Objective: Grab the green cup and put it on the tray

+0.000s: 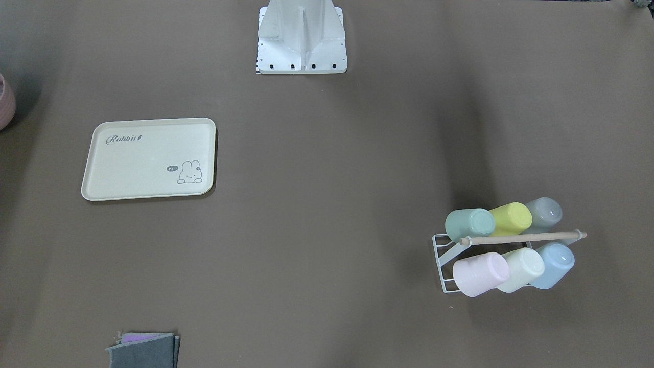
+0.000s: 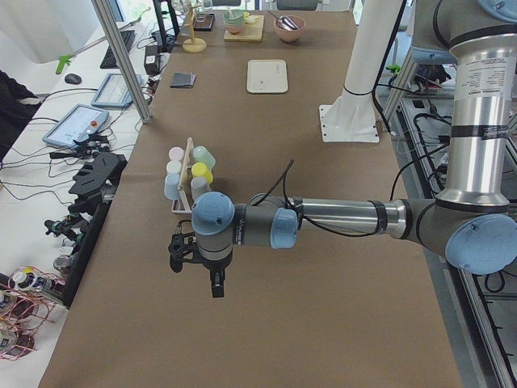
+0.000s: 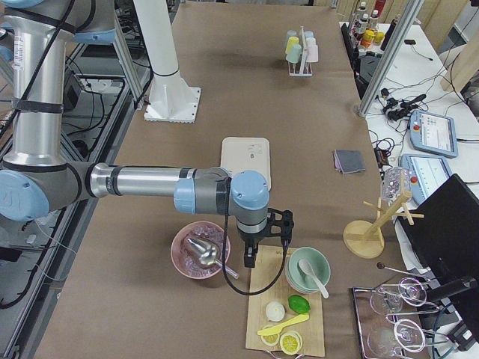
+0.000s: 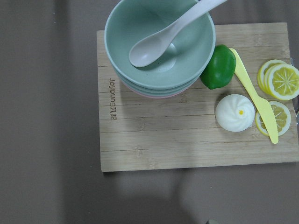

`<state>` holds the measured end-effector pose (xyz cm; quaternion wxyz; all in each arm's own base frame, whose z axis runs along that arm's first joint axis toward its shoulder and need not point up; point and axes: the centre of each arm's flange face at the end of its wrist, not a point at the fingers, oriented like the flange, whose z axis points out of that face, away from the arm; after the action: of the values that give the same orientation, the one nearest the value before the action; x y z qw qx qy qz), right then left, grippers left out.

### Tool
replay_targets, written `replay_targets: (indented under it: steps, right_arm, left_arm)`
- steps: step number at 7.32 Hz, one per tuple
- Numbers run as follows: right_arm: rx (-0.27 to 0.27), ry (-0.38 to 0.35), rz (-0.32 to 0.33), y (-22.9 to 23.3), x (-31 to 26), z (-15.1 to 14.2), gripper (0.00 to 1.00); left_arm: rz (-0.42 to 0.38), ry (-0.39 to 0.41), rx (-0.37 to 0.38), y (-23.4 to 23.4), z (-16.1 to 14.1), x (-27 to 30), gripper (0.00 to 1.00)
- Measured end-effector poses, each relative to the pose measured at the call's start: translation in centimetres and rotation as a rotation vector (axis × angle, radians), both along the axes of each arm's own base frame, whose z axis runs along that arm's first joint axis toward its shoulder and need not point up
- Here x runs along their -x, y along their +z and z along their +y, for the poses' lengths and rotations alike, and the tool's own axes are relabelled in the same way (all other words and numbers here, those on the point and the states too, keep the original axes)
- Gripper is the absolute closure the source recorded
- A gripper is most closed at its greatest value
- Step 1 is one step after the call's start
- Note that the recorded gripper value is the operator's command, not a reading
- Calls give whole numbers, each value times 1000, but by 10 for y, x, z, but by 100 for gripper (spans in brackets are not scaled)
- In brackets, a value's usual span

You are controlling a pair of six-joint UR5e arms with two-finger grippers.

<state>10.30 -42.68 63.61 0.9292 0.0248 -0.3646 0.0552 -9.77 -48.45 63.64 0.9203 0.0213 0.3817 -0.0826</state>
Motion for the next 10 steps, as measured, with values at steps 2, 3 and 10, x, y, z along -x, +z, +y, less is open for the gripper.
replay_targets:
  steps: [2,3,10]
  right_arm:
    - [-13,-4,3,-3,0,0,0]
    - [-17,-5,7,-4,0,0,0]
    - [-69,-4,-15,-16,2,-6,0]
  left_arm:
    - [0,-1,0,0,2,0,1]
    - [1,-1,1,0,3,0,1]
    - [6,-87,81,-138,-27,-81,1]
